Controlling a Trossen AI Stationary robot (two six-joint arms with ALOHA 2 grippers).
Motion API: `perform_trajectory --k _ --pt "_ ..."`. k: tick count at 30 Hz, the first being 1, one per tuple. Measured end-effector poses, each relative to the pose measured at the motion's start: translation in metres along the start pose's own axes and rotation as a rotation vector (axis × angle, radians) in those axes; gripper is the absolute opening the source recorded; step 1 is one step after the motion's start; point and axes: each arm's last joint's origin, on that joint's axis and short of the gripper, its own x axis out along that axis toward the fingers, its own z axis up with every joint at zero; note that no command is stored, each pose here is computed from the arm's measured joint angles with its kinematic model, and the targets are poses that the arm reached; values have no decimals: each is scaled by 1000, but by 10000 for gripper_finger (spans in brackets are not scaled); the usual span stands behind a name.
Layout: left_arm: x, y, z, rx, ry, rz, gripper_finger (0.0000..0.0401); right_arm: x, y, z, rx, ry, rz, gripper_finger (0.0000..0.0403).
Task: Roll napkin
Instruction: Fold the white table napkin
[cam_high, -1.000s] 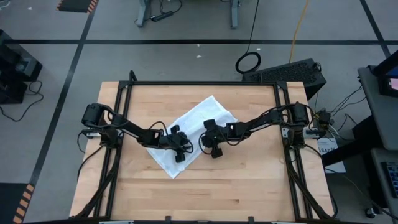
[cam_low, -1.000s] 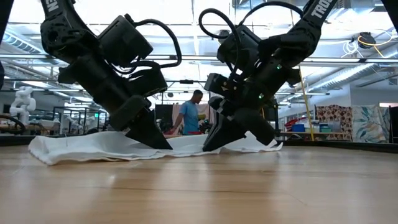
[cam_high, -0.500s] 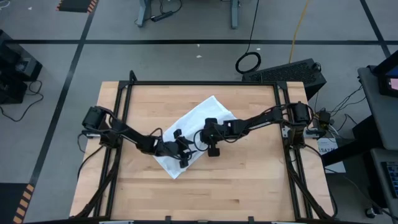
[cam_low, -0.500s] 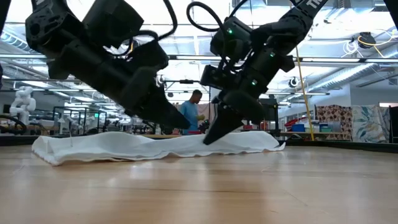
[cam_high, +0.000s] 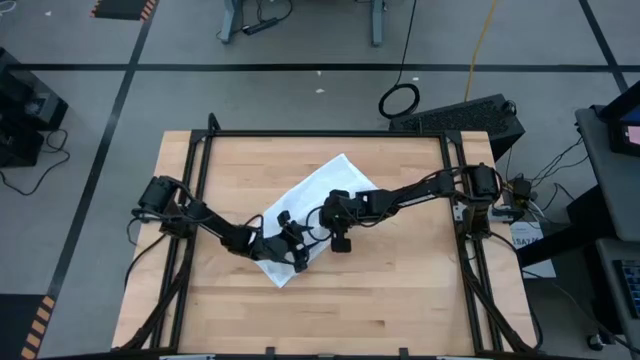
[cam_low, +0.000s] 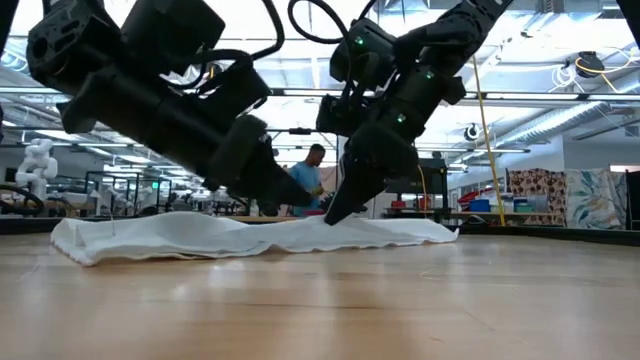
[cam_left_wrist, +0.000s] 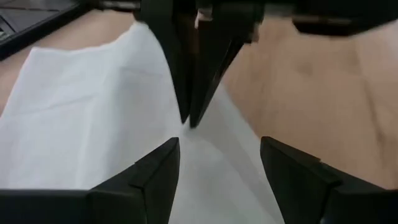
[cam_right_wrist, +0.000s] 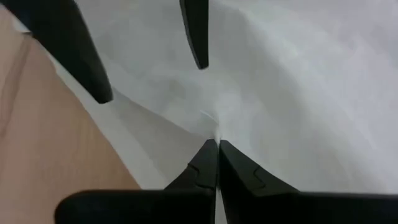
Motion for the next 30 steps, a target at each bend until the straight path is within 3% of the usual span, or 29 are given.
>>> perform_trajectory --k 16,25,30 --pt "25 -17 -2 -21 31 -33 224 -9 2 -7 19 97 53 0" --pt "24 -15 -8 -5 105 -43 139 -11 5 -15 24 182 125 0" --pt "11 -18 11 -29 79 -117 112 -11 5 -16 13 196 139 0"
